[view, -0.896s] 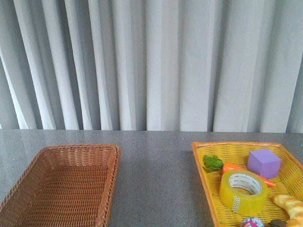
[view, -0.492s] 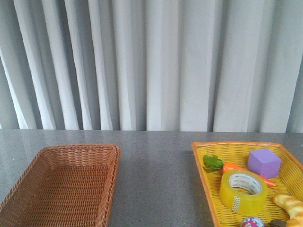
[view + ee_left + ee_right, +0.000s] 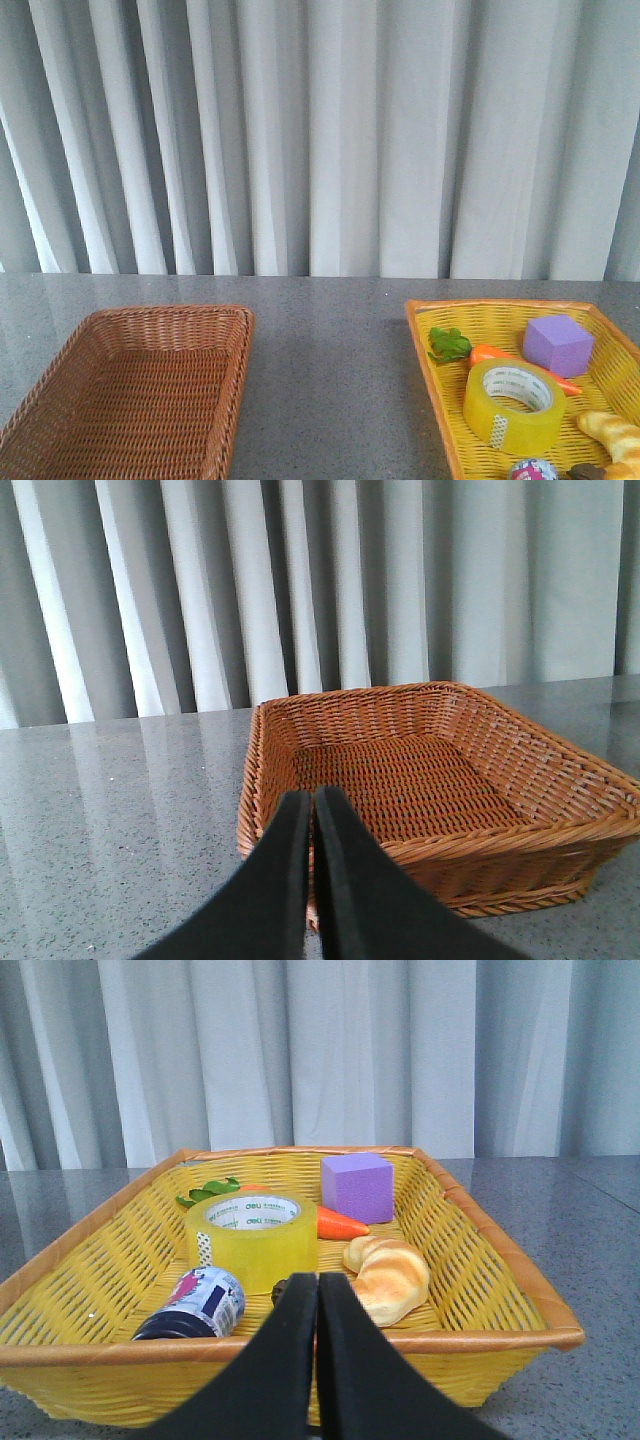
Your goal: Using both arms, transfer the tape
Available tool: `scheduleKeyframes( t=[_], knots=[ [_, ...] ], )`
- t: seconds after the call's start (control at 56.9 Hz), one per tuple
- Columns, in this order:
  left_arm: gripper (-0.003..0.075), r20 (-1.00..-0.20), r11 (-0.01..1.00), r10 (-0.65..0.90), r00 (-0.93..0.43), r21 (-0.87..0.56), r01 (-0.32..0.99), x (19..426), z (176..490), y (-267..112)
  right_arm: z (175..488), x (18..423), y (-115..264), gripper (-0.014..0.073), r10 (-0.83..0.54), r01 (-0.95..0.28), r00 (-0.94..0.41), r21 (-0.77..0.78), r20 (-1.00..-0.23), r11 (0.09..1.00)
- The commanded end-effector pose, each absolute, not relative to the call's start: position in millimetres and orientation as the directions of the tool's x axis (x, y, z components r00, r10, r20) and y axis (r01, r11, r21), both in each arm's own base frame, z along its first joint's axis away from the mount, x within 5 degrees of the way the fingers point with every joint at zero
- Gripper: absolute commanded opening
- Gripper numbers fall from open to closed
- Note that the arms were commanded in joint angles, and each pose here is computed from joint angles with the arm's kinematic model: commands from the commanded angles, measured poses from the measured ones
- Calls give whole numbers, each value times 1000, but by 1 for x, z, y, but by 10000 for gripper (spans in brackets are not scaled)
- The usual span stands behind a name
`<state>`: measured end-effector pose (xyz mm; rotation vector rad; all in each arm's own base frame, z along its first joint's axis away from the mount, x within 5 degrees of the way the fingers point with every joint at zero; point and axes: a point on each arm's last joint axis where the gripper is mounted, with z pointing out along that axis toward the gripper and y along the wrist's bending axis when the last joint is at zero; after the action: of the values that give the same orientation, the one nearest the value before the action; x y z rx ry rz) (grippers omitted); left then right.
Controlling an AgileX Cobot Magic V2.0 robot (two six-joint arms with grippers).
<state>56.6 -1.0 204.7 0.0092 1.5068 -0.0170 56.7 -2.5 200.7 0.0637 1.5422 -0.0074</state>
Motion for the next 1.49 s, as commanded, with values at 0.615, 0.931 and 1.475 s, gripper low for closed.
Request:
scheduleKeyframes(
  t=[0.615, 0.931, 1.475],
  knots=[
    [-6, -924, 1000, -28, 381, -22, 19, 42, 264, 0, 254, 49, -4, -4, 40, 46, 302, 57, -953, 997],
    [-6, -954, 1000, -24, 298, -19, 22, 52, 337, -1, 328, 68, -4, -4, -3, 55, 262, 12, -965, 998],
    [-6, -980, 1000, -17, -199, -22, 21, 113, 319, -3, 300, 129, -5, -4, 40, 40, -276, 30, -960, 999]
  ],
)
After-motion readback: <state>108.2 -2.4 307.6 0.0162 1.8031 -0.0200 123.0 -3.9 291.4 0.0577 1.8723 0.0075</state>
